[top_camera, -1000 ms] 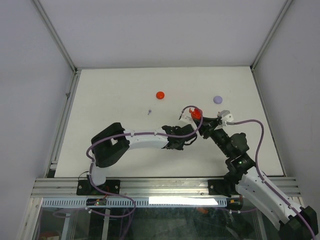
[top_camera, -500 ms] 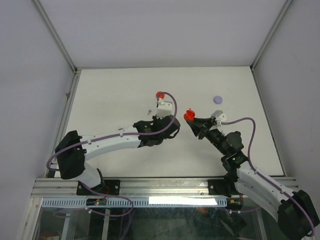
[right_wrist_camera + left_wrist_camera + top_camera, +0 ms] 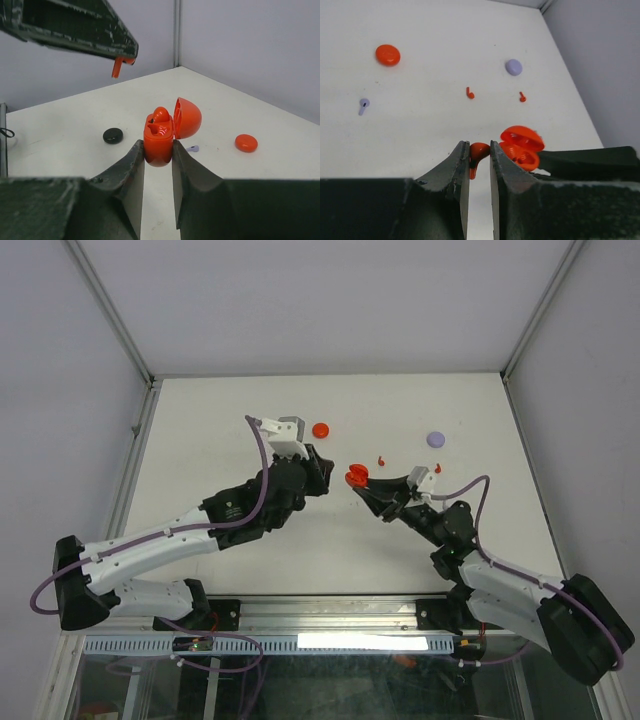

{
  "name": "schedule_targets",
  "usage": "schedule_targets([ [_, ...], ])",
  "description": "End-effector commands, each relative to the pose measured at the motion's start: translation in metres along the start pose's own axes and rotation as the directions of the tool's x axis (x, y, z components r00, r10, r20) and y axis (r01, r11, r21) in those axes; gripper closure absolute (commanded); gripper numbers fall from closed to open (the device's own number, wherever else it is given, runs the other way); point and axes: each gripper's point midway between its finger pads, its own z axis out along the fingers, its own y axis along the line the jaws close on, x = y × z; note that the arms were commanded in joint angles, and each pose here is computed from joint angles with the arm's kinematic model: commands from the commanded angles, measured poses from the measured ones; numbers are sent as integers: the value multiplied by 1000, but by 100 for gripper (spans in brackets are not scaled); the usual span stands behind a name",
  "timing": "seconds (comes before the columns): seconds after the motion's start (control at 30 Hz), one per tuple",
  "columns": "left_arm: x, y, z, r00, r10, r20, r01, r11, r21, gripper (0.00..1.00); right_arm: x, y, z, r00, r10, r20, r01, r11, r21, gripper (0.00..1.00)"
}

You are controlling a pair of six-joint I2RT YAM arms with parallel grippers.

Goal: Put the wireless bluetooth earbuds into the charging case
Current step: Place the earbud in the charging case.

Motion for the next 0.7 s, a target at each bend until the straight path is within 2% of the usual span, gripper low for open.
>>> schedule_targets([
  [0.0, -41, -33, -14, 989, -80, 125, 59, 985, 163, 84, -45, 10, 16, 984, -73, 160, 82, 996, -47, 100],
  [0.2, -53, -59, -24, 980, -82, 179, 29, 958, 284, 85, -52, 13, 26, 979, -89, 184, 99, 994, -46, 100],
  [0.67, -37, -77, -21, 967, 15, 254, -105, 933, 345, 85, -74, 22, 32, 964, -86, 252, 109, 991, -80, 100],
])
